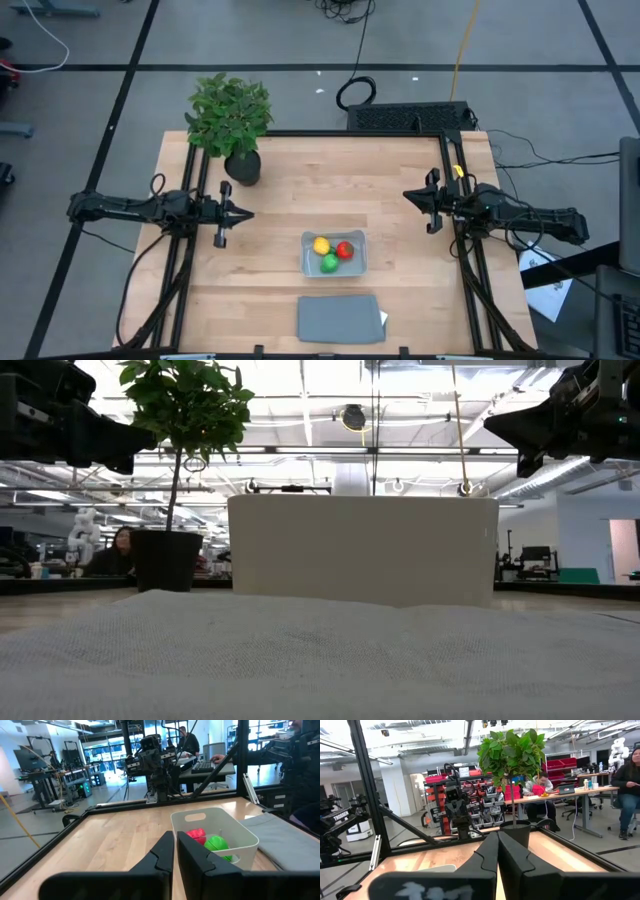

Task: Pick and placing Produce into tupperware
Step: Return to Home Position

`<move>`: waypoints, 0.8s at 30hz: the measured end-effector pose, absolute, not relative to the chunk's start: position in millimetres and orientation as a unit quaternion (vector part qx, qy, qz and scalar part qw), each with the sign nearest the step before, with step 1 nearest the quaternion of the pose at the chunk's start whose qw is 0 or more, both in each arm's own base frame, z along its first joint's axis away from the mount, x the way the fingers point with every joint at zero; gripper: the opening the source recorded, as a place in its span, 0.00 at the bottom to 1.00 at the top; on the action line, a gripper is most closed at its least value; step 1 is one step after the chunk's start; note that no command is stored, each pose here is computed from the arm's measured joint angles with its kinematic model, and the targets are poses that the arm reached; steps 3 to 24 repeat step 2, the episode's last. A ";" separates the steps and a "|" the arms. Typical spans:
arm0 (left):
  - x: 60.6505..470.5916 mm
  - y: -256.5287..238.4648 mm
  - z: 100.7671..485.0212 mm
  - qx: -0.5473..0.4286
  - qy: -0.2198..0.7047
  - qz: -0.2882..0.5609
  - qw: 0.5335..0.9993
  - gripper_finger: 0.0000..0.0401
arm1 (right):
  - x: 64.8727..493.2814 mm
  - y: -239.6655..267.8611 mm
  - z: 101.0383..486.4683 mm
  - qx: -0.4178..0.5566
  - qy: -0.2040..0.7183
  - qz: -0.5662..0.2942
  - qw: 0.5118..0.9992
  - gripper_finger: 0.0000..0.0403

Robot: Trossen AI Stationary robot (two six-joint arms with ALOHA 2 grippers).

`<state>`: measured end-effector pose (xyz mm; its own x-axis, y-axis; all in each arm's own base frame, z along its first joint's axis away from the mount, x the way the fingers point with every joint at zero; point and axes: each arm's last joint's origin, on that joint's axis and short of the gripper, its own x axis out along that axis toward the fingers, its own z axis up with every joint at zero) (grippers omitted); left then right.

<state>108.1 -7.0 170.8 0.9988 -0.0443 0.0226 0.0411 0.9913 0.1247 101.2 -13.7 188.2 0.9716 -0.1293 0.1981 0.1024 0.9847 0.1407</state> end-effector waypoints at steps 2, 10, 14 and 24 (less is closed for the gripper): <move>108.0 -7.0 170.8 0.062 -0.013 -0.021 0.998 0.06 | 101.2 -13.7 188.3 0.065 -0.104 -0.058 0.991 0.00; 108.0 -7.0 170.8 0.062 -0.013 -0.021 0.998 0.06 | 101.2 -13.7 188.3 0.065 -0.104 -0.058 0.991 0.00; 108.0 -7.0 170.8 0.062 -0.013 -0.021 0.998 0.06 | 101.2 -13.7 188.3 0.065 -0.104 -0.058 0.991 0.00; 108.0 -7.0 170.8 0.062 -0.013 -0.021 0.998 0.06 | 101.2 -13.7 188.3 0.065 -0.104 -0.058 0.991 0.00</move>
